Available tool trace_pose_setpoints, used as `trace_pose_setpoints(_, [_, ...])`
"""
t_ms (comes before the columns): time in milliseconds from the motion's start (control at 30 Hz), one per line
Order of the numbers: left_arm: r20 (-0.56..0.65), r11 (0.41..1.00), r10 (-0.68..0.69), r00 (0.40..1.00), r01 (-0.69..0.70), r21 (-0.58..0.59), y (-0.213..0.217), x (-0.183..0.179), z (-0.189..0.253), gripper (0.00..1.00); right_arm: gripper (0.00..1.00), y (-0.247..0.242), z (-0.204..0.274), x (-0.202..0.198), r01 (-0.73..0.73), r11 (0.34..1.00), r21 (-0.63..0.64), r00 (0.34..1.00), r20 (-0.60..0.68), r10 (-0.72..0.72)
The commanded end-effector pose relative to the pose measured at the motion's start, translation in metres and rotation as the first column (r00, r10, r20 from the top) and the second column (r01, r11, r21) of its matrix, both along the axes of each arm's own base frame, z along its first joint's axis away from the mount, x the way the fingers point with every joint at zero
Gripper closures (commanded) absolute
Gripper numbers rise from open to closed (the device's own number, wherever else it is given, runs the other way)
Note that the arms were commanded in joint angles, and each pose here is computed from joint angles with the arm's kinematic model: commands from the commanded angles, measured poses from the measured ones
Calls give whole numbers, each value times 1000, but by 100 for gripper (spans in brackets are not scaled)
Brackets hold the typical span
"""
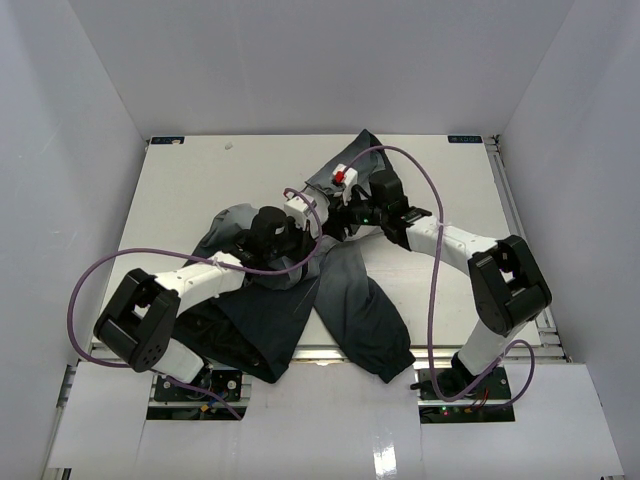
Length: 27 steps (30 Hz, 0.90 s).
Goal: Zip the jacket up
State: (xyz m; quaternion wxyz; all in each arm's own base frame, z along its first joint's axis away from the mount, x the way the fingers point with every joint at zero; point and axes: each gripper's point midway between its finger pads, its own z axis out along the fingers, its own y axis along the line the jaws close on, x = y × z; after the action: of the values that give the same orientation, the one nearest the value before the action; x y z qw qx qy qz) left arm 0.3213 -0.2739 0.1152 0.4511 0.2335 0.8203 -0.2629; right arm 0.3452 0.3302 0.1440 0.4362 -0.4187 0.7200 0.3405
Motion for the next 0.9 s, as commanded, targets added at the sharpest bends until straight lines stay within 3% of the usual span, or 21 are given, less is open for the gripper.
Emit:
trace_pose_setpoints(0, [27,1000,18,999,-18,-12,4,-2,13,100,39,1,-15,7,54,993,-105,998,20,-52])
trace_pose_setpoints(200, [21,1000,24,999,-24,-3,4,-1,9,100,42,3,-29,2,67,988,-142,998,3,-67])
trace_pose_setpoints(333, [13,1000,24,1000,-25,6,3,0,6,100,63,2,-39,9,137,970,-202,990,-2,-140])
trace_pose_setpoints(433, [11,999,31,999,-31,17,4,0,4,100,73,-5,-36,19,216,954,-207,976,20,-216])
trace_pose_setpoints(600, [11,999,34,999,-34,28,4,0,4,100,80,-11,-21,31,298,938,-178,954,64,-292])
trace_pose_setpoints(733, [9,999,37,999,-37,33,4,0,3,100,92,-10,-13,36,320,934,-157,947,81,-311])
trace_pose_setpoints(867, [9,999,34,999,-34,36,4,-1,3,100,92,-8,-10,39,321,936,-143,947,81,-312])
